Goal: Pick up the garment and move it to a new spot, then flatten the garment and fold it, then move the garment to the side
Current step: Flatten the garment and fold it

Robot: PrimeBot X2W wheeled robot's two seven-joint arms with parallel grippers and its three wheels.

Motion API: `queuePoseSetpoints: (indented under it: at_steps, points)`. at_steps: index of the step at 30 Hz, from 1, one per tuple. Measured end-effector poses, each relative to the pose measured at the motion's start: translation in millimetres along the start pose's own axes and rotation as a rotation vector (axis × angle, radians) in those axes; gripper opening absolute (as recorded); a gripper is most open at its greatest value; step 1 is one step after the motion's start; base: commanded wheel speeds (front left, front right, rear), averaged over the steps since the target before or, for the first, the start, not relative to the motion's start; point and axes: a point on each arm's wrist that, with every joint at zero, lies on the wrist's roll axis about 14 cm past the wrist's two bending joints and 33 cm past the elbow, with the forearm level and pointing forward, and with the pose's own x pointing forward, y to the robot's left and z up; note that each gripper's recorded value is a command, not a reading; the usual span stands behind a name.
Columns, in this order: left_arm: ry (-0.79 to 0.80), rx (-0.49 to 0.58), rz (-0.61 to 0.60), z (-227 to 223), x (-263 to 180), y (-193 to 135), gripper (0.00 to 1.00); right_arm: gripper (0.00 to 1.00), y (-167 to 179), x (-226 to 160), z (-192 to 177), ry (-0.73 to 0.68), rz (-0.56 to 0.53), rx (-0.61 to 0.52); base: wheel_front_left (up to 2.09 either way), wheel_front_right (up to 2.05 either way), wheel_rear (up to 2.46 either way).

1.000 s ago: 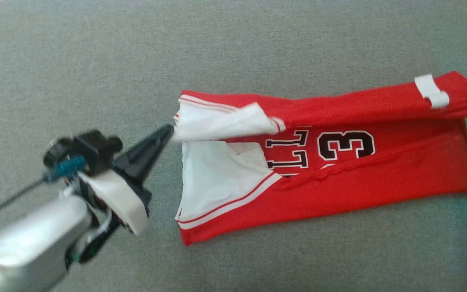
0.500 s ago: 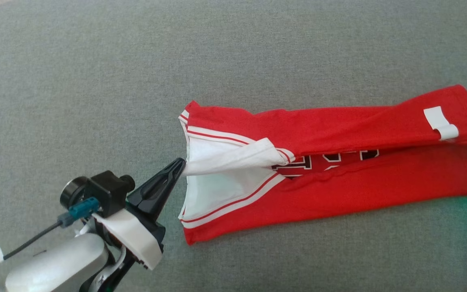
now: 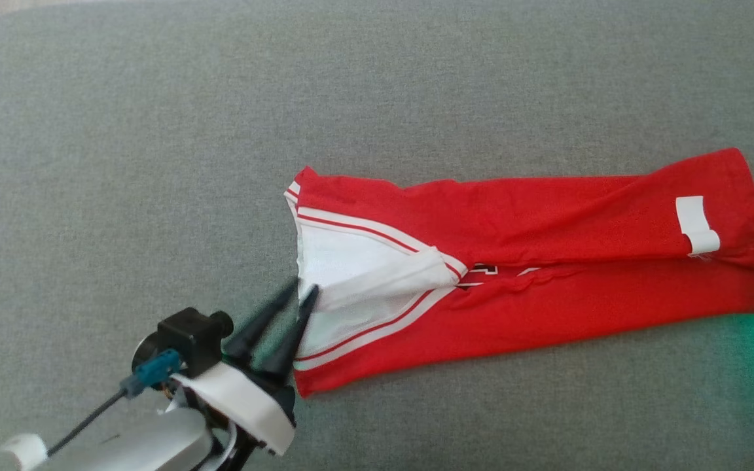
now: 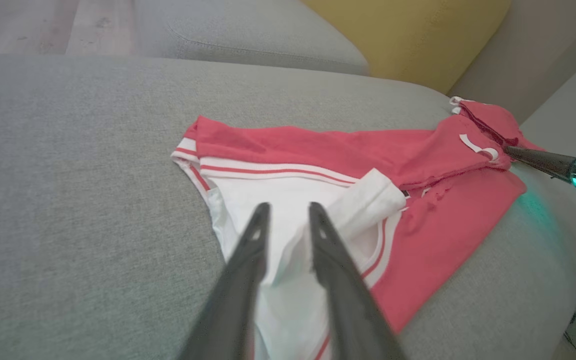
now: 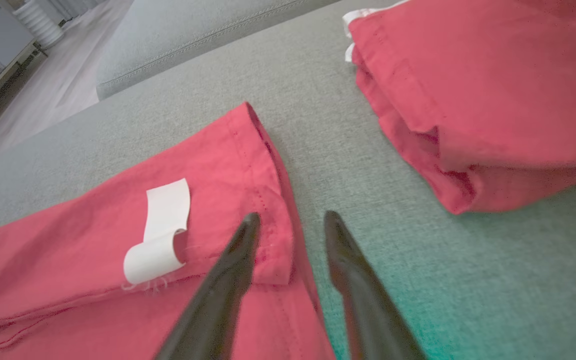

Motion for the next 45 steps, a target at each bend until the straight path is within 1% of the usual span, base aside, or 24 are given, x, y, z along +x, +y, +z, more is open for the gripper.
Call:
queuePoseSetpoints:
  at_steps: [4, 6, 10, 14, 16, 18, 21, 23, 27, 28, 29, 30, 33, 37, 40, 45]
  points:
    - [-0.071, 0.002, 0.099, 9.3, 6.7, 12.4, 1.00, 1.00, 0.5, -7.0, 2.2, -0.070, -0.017, 0.019, 0.00, 0.00, 0.00]
    - [-0.145, -0.003, 0.163, 25.9, 10.0, 18.8, 1.00, 1.00, 3.1, -10.9, 0.4, -0.108, -0.024, 0.027, 0.00, 0.00, 0.00]
    - [-0.308, 0.044, 0.277, 61.1, 5.4, 26.5, 1.00, 1.00, 16.7, -15.5, -4.0, -0.154, -0.020, 0.052, 0.00, 0.00, 0.00]
    - [-0.368, 0.118, 0.382, 64.2, -12.5, 36.0, 1.00, 1.00, 20.4, -15.5, -1.8, -0.175, -0.033, 0.042, 0.00, 0.00, 0.00]
    - [-0.404, 0.129, 0.443, 68.3, -23.9, 42.5, 1.00, 1.00, 19.4, -13.6, -1.7, -0.173, -0.046, 0.041, 0.00, 0.00, 0.00]
    - [-0.434, 0.155, 0.476, 71.6, -33.8, 43.2, 1.00, 1.00, 16.6, -10.5, -1.4, -0.167, -0.067, 0.041, 0.00, 0.00, 0.00]
    - [-0.474, 0.151, 0.522, 74.1, -47.9, 42.4, 1.00, 1.00, 11.5, -4.5, -0.3, -0.143, -0.094, 0.029, 0.00, 0.00, 0.00]
    - [-0.480, 0.149, 0.530, 72.7, -51.6, 40.9, 1.00, 1.00, 9.8, -2.2, -1.7, -0.127, -0.104, 0.029, 0.00, 0.00, 0.00]
    - [-0.476, 0.135, 0.544, 60.5, -62.2, 35.0, 1.00, 1.00, 6.6, 5.4, -18.0, -0.029, -0.129, 0.025, 0.00, 0.00, 0.00]
    - [-0.474, 0.135, 0.541, 57.9, -63.6, 32.8, 1.00, 0.49, 6.5, 6.2, -24.6, 0.004, -0.133, 0.027, 0.00, 0.00, 0.00]
    - [-0.472, 0.135, 0.540, 55.8, -64.8, 31.8, 1.00, 0.10, 7.9, 6.9, -28.7, 0.024, -0.132, 0.030, 0.00, 0.00, 0.00]
    - [-0.473, 0.138, 0.542, 54.9, -66.2, 31.5, 1.00, 0.00, 9.8, 7.7, -30.1, 0.036, -0.130, 0.038, 0.00, 0.00, 0.00]
    - [-0.488, 0.147, 0.551, 58.0, -68.6, 32.4, 1.00, 0.00, 21.4, 11.6, -29.1, 0.055, -0.099, 0.078, 0.00, 0.00, 0.00]
    - [-0.498, 0.151, 0.561, 61.0, -68.9, 36.7, 1.00, 0.00, 17.7, 7.2, -20.5, 0.016, -0.097, 0.058, 0.00, 0.00, 0.00]
    - [-0.500, 0.153, 0.550, 62.3, -64.9, 36.5, 1.00, 0.00, 2.3, 0.8, -9.2, -0.025, -0.125, 0.044, 0.00, 0.00, 0.00]
    - [-0.499, 0.160, 0.513, 64.0, -55.4, 32.3, 1.00, 0.00, -38.5, -18.9, 12.7, -0.093, -0.208, 0.053, 0.00, 0.00, 0.00]
